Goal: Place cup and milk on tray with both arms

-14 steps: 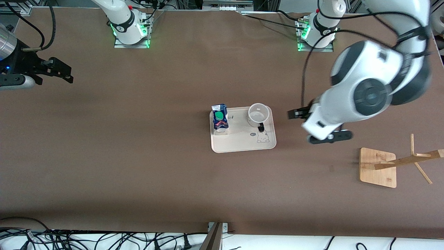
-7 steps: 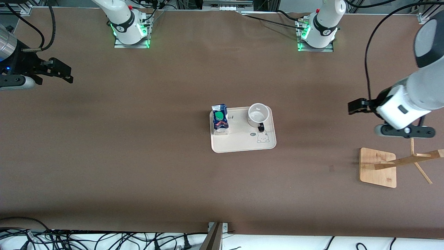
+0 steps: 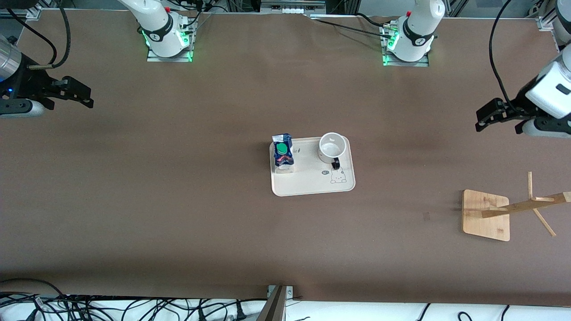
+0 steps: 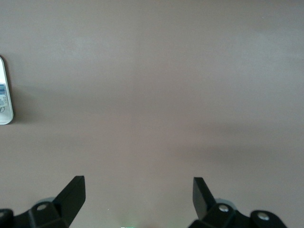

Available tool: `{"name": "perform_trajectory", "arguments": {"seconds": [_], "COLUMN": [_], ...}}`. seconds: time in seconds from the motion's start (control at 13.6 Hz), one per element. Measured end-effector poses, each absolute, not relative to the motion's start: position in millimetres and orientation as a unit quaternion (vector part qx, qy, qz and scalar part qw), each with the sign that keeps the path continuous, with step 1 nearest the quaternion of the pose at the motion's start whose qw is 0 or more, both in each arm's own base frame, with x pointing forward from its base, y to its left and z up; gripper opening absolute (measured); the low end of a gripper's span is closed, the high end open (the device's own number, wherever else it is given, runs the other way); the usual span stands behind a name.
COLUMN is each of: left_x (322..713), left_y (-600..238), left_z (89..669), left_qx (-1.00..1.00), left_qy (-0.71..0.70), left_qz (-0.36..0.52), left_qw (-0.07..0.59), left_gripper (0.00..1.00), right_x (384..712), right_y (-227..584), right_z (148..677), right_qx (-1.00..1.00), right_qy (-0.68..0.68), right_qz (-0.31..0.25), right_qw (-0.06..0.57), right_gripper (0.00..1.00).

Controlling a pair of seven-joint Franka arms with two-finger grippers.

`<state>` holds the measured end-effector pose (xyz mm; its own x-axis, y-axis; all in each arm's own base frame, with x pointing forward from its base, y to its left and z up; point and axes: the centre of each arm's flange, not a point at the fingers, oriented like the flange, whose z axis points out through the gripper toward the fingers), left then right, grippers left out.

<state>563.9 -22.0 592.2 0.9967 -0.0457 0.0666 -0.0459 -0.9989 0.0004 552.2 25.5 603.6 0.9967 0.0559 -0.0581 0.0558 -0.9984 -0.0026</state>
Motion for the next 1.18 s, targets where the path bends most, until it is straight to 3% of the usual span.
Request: {"name": "perform_trajectory", "arguments": {"seconds": [1.18], "left_x": [573], "left_y": [-22], "left_z": [572], "left_qx": [1.0], "left_qy": [-0.023], "left_qz": [-0.006], "left_qw": [-0.001], "left_gripper": [1.0], "right_x": [551], "right_y": [25], "right_z": [603], "right_qx": [-0.999], "right_qy": [-0.028], "right_qz": [0.035], "right_qw": [0.0], "right_gripper": [1.0]}}
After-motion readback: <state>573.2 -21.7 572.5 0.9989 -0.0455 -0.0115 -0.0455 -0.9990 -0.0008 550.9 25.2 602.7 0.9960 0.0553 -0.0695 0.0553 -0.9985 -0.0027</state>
